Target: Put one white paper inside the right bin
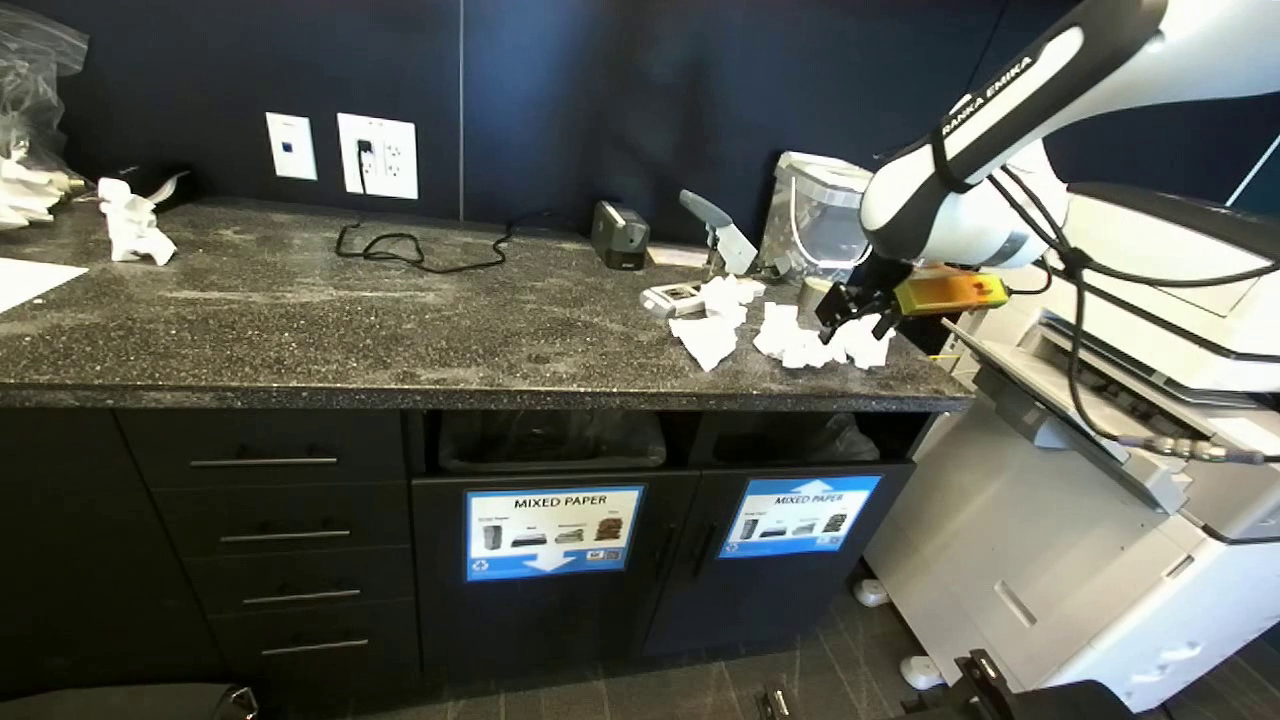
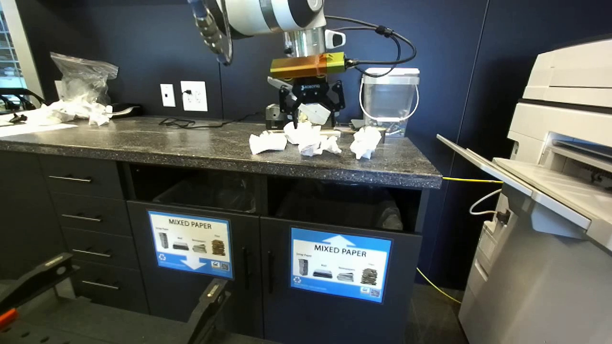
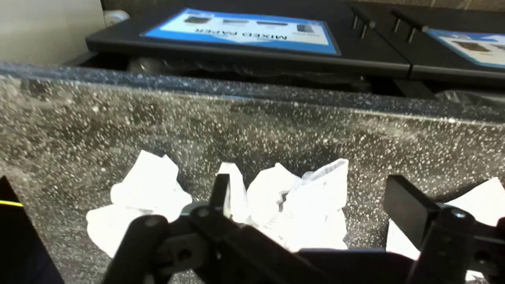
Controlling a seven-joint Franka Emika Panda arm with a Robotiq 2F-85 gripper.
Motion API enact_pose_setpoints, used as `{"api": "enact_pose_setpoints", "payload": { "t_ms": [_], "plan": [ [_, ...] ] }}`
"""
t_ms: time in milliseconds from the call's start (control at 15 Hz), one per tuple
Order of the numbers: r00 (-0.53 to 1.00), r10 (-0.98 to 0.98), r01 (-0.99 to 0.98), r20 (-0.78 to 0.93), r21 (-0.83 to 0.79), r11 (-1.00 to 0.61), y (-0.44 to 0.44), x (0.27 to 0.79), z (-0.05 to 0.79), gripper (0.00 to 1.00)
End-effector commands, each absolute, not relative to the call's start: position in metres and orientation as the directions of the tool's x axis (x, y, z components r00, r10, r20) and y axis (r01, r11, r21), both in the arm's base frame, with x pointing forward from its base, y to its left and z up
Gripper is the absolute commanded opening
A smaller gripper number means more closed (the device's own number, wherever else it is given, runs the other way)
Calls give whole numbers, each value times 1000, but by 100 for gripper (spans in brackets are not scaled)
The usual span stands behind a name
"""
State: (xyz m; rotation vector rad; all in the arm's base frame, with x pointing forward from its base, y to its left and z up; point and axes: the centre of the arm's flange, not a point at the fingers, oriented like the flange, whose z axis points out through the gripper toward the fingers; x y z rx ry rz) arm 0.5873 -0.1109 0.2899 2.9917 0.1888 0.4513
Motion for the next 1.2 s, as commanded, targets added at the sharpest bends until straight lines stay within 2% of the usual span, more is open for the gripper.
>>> {"api": "enact_pose_setpoints", "payload": {
  "t_ms": [0,467,1133],
  "plan": [
    [918,227,207,325,94,-974,-131,656,289,100],
    [851,392,395,351,66,-916,-138,712,261,100],
    [800,552,572,235,-23,-820,-131,737,234,100]
  ]
}}
